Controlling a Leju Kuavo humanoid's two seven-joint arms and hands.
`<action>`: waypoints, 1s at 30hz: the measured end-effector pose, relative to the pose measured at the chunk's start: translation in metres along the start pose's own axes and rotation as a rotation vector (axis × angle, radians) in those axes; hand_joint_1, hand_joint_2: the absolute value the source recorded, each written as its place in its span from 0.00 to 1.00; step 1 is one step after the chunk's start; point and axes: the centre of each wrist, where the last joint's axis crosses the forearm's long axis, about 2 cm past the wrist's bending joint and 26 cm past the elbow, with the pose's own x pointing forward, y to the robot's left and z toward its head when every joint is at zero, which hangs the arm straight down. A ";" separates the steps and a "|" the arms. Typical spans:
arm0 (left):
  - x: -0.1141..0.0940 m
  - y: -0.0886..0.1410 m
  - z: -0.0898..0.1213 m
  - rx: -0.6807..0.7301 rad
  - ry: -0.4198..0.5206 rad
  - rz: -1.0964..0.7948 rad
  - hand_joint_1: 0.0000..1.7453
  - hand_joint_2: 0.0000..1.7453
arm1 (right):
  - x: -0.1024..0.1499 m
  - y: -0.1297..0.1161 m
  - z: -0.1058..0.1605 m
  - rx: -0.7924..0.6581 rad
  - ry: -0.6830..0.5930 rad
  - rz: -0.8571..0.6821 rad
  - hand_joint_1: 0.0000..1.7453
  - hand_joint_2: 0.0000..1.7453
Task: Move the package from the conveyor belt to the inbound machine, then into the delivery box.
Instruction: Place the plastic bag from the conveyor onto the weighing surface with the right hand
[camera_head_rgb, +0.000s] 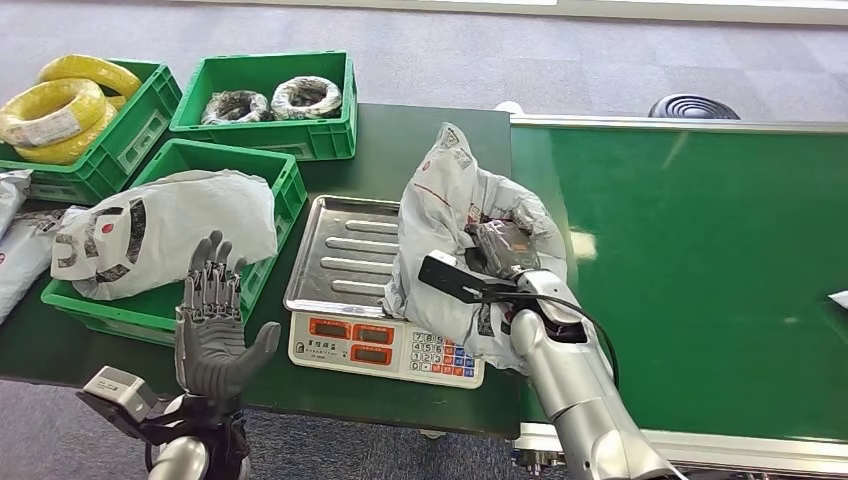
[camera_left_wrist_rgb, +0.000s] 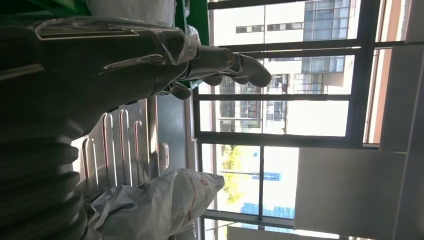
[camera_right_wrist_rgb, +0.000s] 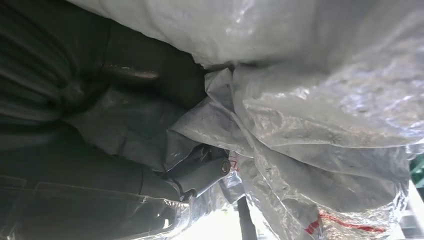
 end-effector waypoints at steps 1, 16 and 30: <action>0.000 0.000 0.000 -0.001 0.002 0.001 0.00 1.00 | 0.001 0.001 0.000 0.000 -0.018 -0.003 1.00 1.00; -0.003 0.005 -0.001 0.009 0.009 0.007 0.00 1.00 | 0.055 0.015 0.009 0.005 -0.226 0.119 1.00 1.00; -0.006 0.004 -0.002 0.011 0.015 0.007 0.00 1.00 | 0.056 0.018 0.011 0.001 -0.223 0.159 0.00 0.75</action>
